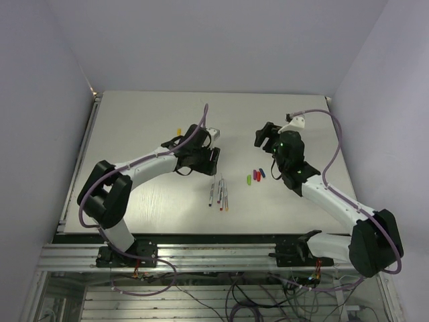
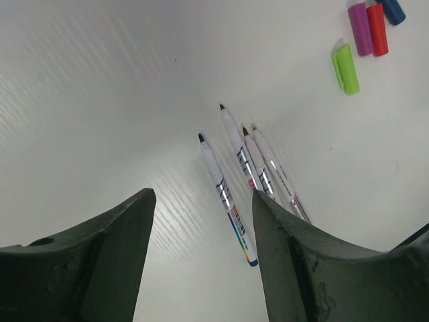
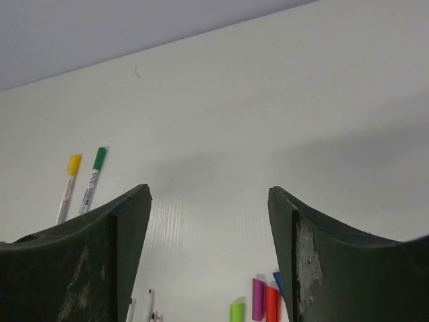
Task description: Insert the pens into the pen caps
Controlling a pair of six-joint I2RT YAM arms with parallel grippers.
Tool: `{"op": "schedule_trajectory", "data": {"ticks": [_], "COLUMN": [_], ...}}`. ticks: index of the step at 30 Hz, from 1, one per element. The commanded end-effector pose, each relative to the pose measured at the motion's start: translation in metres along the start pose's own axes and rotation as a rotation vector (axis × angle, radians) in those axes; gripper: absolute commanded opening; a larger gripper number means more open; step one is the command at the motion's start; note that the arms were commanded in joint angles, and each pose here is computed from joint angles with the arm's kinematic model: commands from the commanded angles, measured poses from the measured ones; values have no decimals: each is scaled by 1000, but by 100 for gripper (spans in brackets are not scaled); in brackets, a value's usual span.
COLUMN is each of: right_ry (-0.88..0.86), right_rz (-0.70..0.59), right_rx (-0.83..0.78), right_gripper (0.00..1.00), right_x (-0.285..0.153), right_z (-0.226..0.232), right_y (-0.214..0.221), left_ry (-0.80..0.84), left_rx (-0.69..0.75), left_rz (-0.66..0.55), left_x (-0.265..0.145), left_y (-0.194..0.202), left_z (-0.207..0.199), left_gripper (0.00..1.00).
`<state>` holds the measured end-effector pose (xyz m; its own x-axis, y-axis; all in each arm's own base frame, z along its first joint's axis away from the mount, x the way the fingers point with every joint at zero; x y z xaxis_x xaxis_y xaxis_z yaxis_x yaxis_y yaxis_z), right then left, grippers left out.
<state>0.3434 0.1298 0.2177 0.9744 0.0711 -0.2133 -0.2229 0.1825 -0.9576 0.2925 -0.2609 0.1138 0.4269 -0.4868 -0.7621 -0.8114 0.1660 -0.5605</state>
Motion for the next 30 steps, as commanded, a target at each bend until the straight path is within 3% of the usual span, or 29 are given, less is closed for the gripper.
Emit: {"op": "schedule_trajectory", "data": {"ticks": [1,12,30], "right_ry": [-41,85,62], "right_rz": [-60,82,93], "right_rx": [11,-14,-29], "right_gripper": [71,63,59], "right_x": [-8,-3,-10], "right_z": [2,-13,-16], "right_y": [-8,18,28], "left_ry": [-34,-54,-172], "left_rx": [-3,57,129], "left_rz": [42,128,152], "left_x": [-8,4,32], "left_y": [14,43,75], "left_z": [2,-12,-13], "left_gripper": [70,68,64]}}
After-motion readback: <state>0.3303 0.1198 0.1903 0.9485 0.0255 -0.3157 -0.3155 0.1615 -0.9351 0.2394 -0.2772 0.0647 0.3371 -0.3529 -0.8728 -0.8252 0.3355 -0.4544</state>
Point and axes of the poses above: each gripper's point midway between its finger pads, its own x axis out along the fingers, its own z axis along the line the jaws close on, y = z × x, the point moved 4 cm from there along -x, back along the fingers, and after that the axes turned 7 degrees about -x, right-handed, at the moved point
